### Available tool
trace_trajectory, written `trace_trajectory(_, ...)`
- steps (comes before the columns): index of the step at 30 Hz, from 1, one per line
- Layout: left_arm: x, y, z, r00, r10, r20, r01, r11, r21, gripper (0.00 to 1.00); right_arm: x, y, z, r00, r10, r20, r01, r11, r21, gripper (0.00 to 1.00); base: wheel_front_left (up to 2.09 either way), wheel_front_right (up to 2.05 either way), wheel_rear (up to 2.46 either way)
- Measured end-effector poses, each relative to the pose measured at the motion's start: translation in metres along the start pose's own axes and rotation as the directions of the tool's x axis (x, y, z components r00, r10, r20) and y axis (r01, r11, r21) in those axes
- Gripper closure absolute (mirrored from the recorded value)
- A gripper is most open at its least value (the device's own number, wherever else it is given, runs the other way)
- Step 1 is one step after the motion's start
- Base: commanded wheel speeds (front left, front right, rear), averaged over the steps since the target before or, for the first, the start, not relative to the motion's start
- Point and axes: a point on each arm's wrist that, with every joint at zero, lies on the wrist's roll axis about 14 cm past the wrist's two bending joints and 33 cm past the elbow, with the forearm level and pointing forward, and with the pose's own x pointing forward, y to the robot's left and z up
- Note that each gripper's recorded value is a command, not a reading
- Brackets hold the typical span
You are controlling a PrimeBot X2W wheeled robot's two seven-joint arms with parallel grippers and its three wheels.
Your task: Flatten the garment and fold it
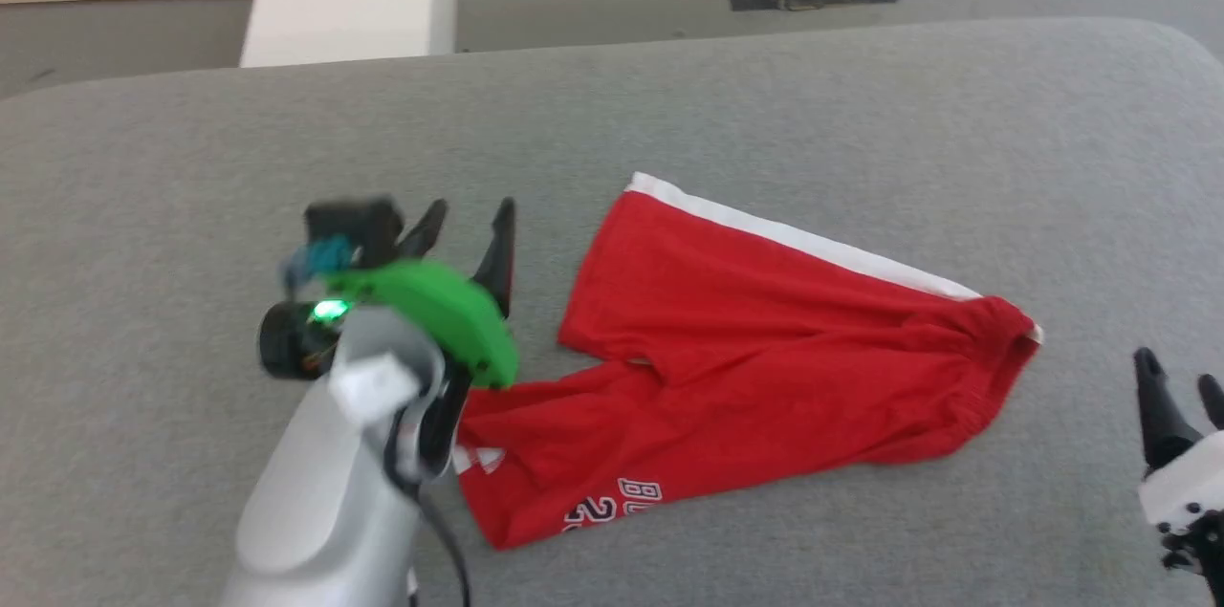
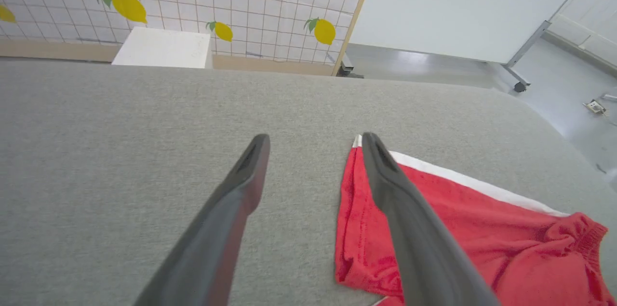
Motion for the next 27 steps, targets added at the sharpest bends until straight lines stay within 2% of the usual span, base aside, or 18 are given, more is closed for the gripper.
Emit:
trace_trajectory(3, 0.016, -0.016, -0.04, 0.971, -0.033, -0.239, 0.038, 0.999, 0.016, 0.0, -0.004, -0.002, -0.002, 1.0, 0.001, 0.008, -0.001, 1.0, 0.01, 0.0, 0.0, 0.0, 0.0)
trace_trajectory(5, 0.015, -0.025, -0.077, 0.91, -0.049, -0.411, 0.066, 0.997, 0.028, 0.0, -0.007, -0.004, -0.004, 1.0, -0.006, 0.008, 0.005, 1.0, 0.011, 0.0, 0.0, 0.0, 0.0)
trace_trajectory(7, 0.011, -0.03, -0.103, 0.852, -0.057, -0.52, 0.083, 0.996, 0.026, 0.0, -0.009, -0.009, -0.005, 1.0, -0.016, 0.008, 0.016, 1.0, 0.016, 0.0, 0.0, 0.0, 0.0)
trace_trajectory(10, 0.009, -0.033, -0.125, 0.799, -0.06, -0.599, 0.094, 0.995, 0.025, 0.0, -0.01, -0.013, -0.012, 0.999, -0.031, -0.011, 0.031, 0.999, 0.015, 0.0, 0.0, 0.0, 0.0)
trace_trajectory(11, 0.009, -0.033, -0.13, 0.79, -0.062, -0.611, 0.098, 0.995, 0.027, 0.2, -0.01, -0.014, -0.014, 0.999, -0.035, -0.016, 0.035, 0.999, 0.014, 0.0, 0.0, 0.0, 0.0)
trace_trajectory(13, 0.012, -0.035, -0.133, 0.783, -0.073, -0.618, 0.113, 0.993, 0.026, 1.0, -0.008, -0.014, -0.017, 0.999, -0.037, -0.024, 0.037, 0.999, 0.011, 0.0, 0.0, 0.0, 0.0)
trace_trajectory(16, 0.016, -0.04, -0.13, 0.793, -0.114, -0.598, 0.126, 0.992, -0.023, 1.0, -0.005, -0.011, -0.022, 0.999, -0.029, -0.036, 0.029, 1.0, 0.007, 0.0, 0.0, 0.0, 0.0)
trace_trajectory(20, 0.023, -0.036, -0.107, 0.861, -0.126, -0.493, 0.081, 0.99, -0.112, 1.0, 0.002, 0.003, -0.027, 0.998, 0.009, -0.055, -0.009, 1.0, -0.001, 0.0, 0.0, 0.0, 0.0)
trace_trajectory(24, 0.019, -0.009, -0.071, 0.939, -0.06, -0.338, -0.01, 0.979, -0.203, 1.0, 0.006, 0.019, -0.028, 0.997, 0.052, -0.057, -0.052, 0.999, -0.006, 0.0, 0.0, 0.0, 0.0)
trace_trajectory(27, -0.006, 0.022, -0.071, 0.953, 0.035, -0.302, -0.113, 0.963, -0.246, 1.0, 0.008, 0.027, -0.028, 0.996, 0.075, -0.057, -0.075, 0.997, -0.01, 0.0, 0.0, 0.0, 0.0)
